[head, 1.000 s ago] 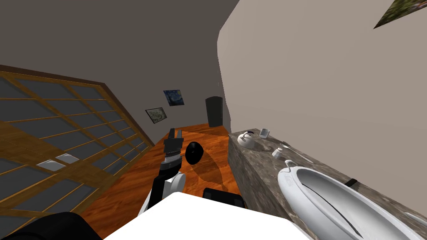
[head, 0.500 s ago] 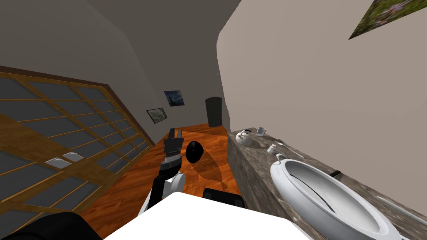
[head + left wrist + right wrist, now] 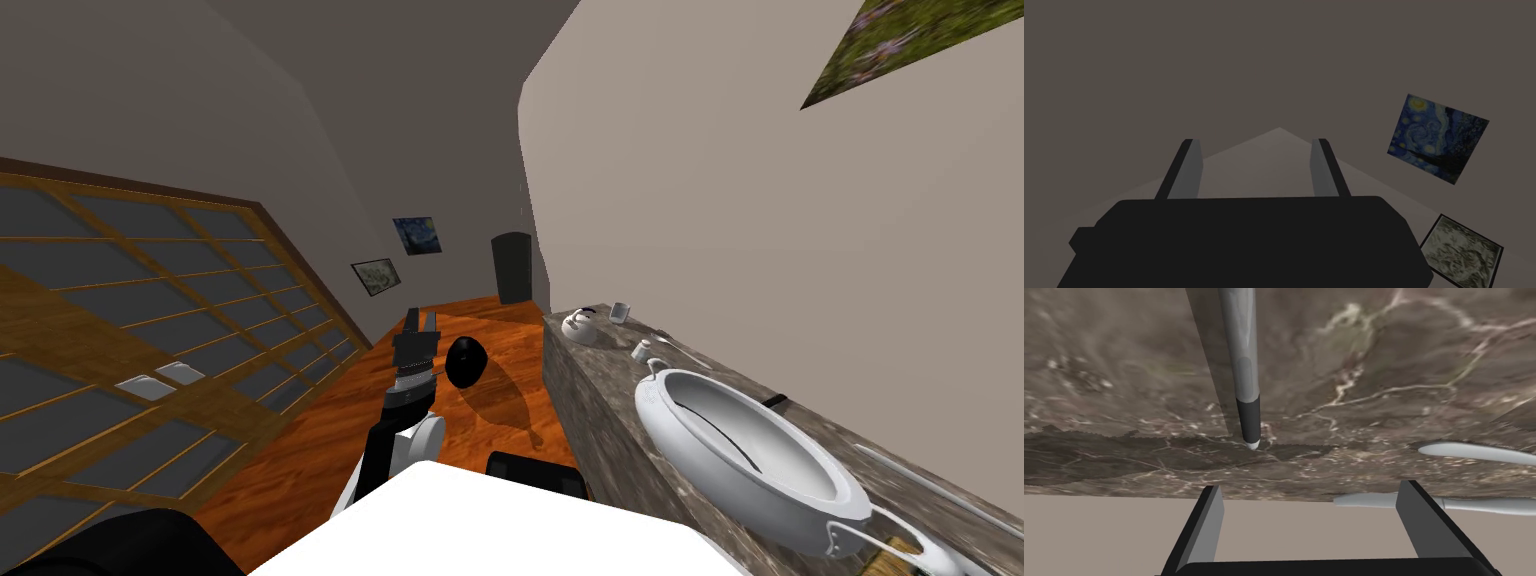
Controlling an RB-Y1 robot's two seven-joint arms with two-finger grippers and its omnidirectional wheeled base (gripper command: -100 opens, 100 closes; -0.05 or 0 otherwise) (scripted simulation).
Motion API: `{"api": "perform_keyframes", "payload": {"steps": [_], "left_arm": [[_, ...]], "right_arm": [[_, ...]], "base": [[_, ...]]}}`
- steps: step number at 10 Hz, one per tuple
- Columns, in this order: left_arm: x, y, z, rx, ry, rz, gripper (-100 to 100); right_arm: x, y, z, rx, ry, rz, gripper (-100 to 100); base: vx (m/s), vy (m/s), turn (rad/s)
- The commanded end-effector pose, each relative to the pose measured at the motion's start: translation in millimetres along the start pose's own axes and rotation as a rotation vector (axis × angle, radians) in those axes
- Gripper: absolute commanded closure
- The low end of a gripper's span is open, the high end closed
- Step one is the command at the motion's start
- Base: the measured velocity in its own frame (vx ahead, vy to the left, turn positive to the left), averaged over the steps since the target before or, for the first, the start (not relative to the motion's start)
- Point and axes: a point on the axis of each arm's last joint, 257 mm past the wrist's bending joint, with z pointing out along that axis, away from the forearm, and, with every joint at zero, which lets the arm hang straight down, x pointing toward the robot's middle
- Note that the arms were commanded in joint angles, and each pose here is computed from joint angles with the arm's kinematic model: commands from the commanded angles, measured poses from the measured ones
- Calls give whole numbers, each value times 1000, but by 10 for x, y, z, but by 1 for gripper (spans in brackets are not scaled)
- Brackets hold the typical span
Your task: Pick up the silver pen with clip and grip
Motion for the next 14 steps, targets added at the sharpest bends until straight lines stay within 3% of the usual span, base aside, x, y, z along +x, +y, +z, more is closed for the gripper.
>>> {"api": "perform_keyframes", "payload": {"steps": [1,2,3,6,7,10,11,12,14], "left_arm": [[0,0,0,0,0,0,0],[0,0,0,0,0,0,0],[0,0,0,0,0,0,0],[0,0,0,0,0,0,0],[0,0,0,0,0,0,0],[0,0,0,0,0,0,0],[0,0,0,0,0,0,0],[0,0,0,0,0,0,0],[0,0,0,0,0,0,0]], "right_arm": [[-23,146,84,6,-8,-9,-100],[-56,159,94,8,-18,27,-100],[-118,469,139,-16,-17,-28,-100],[-132,474,157,4,-29,42,-100],[-242,744,178,-17,-34,-11,-100],[-149,753,190,10,-21,47,-100],[-225,1005,193,-2,-20,-6,-100],[-128,1055,196,2,-1,4,-100],[-112,1007,196,23,3,50,-100]], "base": [[-105,-26,-1],[-67,-2,2],[-107,-24,-34],[-57,-24,-1],[-88,-32,-33],[-60,-17,1],[-83,-16,-33],[-108,-27,-1],[-36,-12,-1]]}}
